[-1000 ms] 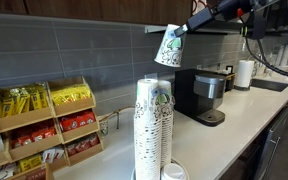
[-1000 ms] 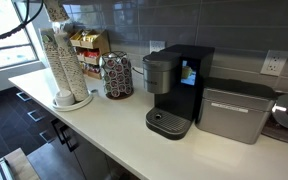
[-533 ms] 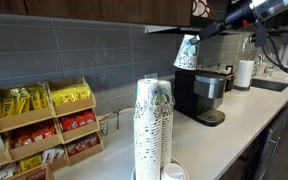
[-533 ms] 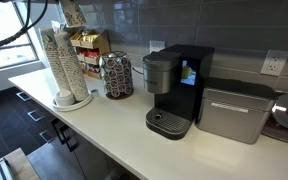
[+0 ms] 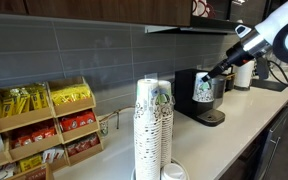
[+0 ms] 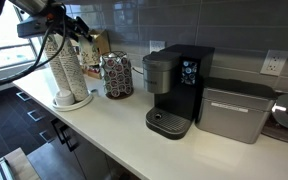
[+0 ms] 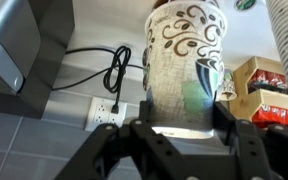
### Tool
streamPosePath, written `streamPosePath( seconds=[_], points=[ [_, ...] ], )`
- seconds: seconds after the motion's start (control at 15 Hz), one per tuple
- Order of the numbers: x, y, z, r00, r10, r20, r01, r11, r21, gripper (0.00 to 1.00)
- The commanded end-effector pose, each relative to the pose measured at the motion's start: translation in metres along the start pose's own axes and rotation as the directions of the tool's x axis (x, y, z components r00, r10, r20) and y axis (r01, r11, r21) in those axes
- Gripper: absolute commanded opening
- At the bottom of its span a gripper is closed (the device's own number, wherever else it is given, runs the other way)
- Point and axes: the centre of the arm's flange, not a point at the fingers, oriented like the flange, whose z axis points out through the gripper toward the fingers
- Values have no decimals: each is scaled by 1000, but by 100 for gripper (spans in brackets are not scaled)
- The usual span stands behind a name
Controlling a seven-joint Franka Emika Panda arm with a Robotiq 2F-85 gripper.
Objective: Remove one cup from the right tall cups stack on a tray and put it on the counter top facing down
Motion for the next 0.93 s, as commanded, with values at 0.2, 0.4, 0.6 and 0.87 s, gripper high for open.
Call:
streamPosePath(
  seconds=[0.2, 0.4, 0.6, 0.87],
  points=[
    [-47, 14, 33, 994, -29, 101, 21, 997, 79, 63],
    [-53, 14, 38, 993, -33, 113, 23, 996, 90, 63],
    [-53, 13, 38, 993, -35, 113, 24, 995, 92, 63],
    [-74, 15, 62, 991, -24, 129, 6, 991, 137, 38]
  ],
)
